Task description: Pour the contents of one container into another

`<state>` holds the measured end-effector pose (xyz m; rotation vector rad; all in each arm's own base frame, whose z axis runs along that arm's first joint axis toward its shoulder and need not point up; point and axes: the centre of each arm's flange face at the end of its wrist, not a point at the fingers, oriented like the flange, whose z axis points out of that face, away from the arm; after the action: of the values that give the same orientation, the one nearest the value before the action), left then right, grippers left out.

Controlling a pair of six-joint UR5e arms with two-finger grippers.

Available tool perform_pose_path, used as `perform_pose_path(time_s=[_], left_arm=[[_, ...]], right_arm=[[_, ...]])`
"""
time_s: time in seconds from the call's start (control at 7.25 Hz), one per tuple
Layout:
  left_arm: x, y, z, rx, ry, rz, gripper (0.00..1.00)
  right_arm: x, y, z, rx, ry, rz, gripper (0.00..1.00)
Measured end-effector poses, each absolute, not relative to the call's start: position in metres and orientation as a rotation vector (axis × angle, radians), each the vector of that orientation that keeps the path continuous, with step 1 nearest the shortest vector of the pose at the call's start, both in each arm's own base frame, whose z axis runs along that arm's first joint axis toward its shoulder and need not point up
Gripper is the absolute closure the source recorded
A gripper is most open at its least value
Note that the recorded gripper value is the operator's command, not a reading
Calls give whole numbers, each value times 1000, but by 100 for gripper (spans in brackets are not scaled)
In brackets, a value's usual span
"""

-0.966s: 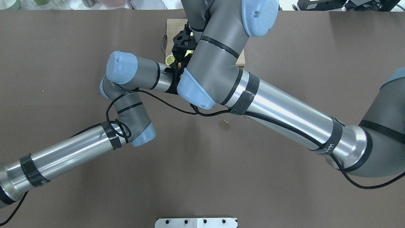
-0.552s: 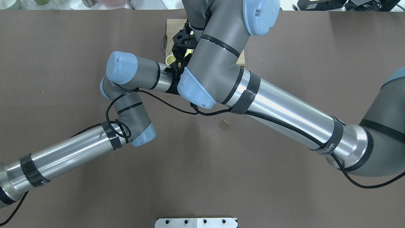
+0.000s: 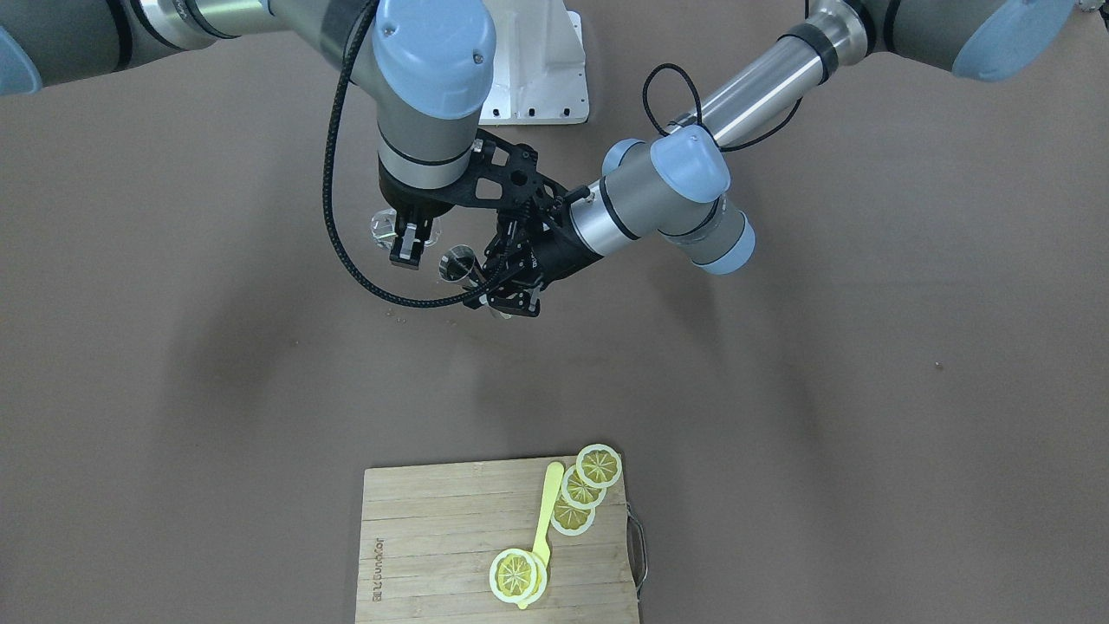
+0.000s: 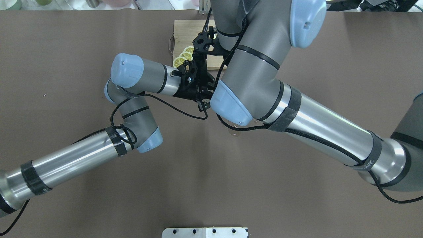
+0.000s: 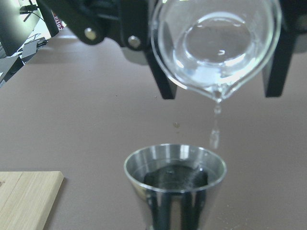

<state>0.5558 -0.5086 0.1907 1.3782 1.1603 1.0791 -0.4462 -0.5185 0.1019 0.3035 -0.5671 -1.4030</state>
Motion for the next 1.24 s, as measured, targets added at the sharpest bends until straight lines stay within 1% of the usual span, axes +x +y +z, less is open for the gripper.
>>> perform_pose_path(time_s=[0.28, 0.69, 1.24], left_arm=[[555, -508, 191, 1379, 1161, 1079, 100], [552, -506, 190, 1386, 1163, 1078, 100], [535, -496, 198, 1411, 1169, 1061, 100]], right_arm=[[-430, -518, 112, 389, -583, -1393, 100], [-383, -509, 144, 517, -648, -1364, 100], [-325, -510, 210, 649, -747, -1325, 100]])
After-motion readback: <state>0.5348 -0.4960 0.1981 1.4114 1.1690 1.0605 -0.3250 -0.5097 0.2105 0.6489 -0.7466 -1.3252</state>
